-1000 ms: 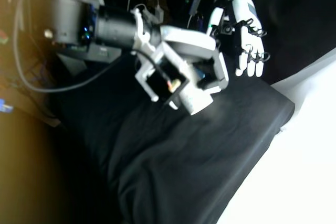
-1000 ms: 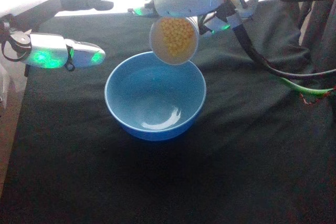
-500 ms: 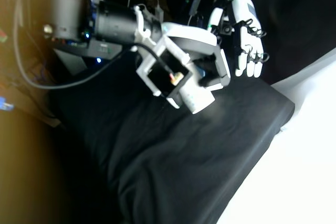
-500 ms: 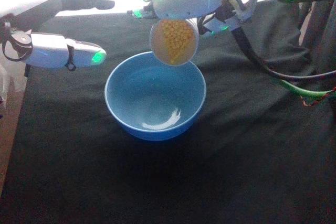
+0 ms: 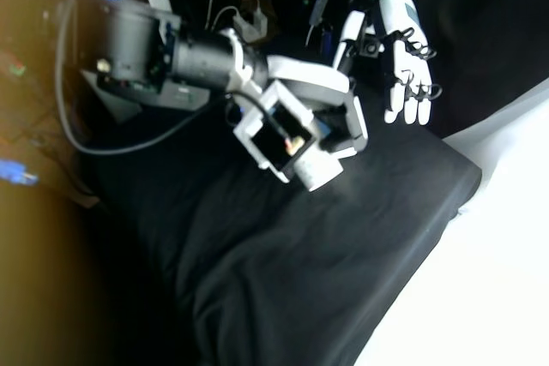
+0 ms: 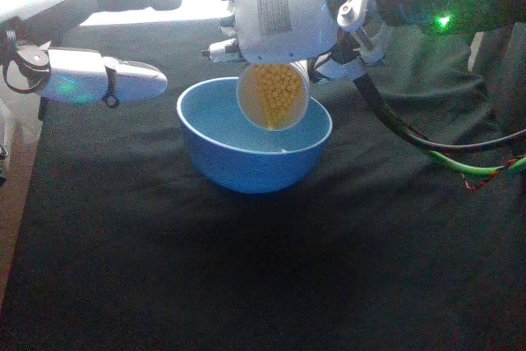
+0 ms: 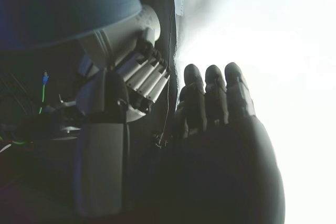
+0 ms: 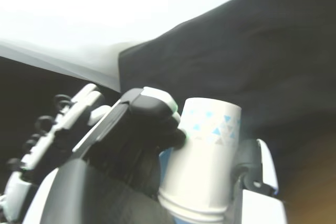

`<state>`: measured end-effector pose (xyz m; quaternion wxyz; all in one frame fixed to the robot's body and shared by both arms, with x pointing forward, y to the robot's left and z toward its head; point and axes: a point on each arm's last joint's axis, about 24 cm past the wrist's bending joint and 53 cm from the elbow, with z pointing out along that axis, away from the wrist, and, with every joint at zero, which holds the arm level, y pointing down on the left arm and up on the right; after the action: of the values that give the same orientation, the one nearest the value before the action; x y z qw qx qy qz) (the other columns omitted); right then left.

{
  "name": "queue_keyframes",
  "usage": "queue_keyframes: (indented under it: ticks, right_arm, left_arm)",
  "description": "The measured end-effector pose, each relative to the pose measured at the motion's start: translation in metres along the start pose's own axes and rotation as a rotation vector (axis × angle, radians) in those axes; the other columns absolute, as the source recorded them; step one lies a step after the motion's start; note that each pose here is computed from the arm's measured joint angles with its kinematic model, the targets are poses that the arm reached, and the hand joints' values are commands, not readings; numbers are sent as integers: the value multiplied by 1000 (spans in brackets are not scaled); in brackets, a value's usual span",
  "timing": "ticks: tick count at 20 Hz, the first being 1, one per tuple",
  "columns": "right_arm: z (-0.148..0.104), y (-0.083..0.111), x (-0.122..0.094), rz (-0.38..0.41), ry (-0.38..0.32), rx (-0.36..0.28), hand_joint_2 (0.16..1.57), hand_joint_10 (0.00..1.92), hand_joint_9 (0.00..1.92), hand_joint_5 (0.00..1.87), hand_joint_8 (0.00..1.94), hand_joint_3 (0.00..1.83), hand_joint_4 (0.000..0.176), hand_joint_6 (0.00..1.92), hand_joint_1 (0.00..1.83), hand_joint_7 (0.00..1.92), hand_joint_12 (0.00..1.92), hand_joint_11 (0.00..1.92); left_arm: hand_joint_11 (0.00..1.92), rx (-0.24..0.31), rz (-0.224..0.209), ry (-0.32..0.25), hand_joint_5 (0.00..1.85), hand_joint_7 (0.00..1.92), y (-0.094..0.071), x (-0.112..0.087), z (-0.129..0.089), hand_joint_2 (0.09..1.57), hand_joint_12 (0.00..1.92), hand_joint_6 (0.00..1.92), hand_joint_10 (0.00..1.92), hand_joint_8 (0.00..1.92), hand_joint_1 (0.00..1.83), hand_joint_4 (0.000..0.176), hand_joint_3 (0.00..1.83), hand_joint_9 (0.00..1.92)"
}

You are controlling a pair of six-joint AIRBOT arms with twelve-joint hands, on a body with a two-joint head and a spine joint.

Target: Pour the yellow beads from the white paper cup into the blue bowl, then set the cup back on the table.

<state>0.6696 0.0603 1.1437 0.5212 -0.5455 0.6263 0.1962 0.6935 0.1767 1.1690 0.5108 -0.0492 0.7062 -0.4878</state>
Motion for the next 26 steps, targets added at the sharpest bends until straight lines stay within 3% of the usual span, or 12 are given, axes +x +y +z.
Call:
queue_keyframes:
  ticks: [7,12,18,20,23,26]
  right_arm:
    - [3,11,19,2,33,-20,1070,1921,800,399,1941,762,0,1846,1106,698,1921,981]
    - [3,10,19,-7,34,-18,1070,1921,800,399,1941,762,0,1846,1106,698,1921,981]
    - [3,16,18,-40,39,-28,1070,1921,800,399,1941,762,0,1846,1106,698,1921,981]
    - [3,15,18,-47,40,-27,1070,1921,800,399,1941,762,0,1846,1106,698,1921,981]
    - [-2,9,21,-51,46,-18,1070,1921,800,399,1941,762,0,1846,1106,698,1921,981]
    - [-8,-1,20,-61,46,6,1070,1921,800,399,1941,762,0,1846,1106,698,1921,981]
  left_arm:
    - [0,1,-1,0,131,375,0,0,0,1111,279,1,0,1,915,0,0,185]
    - [0,1,-1,0,116,374,0,0,0,1098,215,2,2,2,908,0,0,181]
    - [0,0,-6,-3,140,383,0,-2,0,1102,324,2,4,2,916,0,0,207]
    - [0,1,-6,-3,143,377,0,-2,0,1090,412,2,5,2,913,0,0,220]
    - [0,-1,-6,-3,133,385,1,-2,0,1105,282,0,3,2,902,0,2,209]
    - [0,-1,-6,-2,138,379,1,-1,0,1103,298,1,3,1,914,0,0,207]
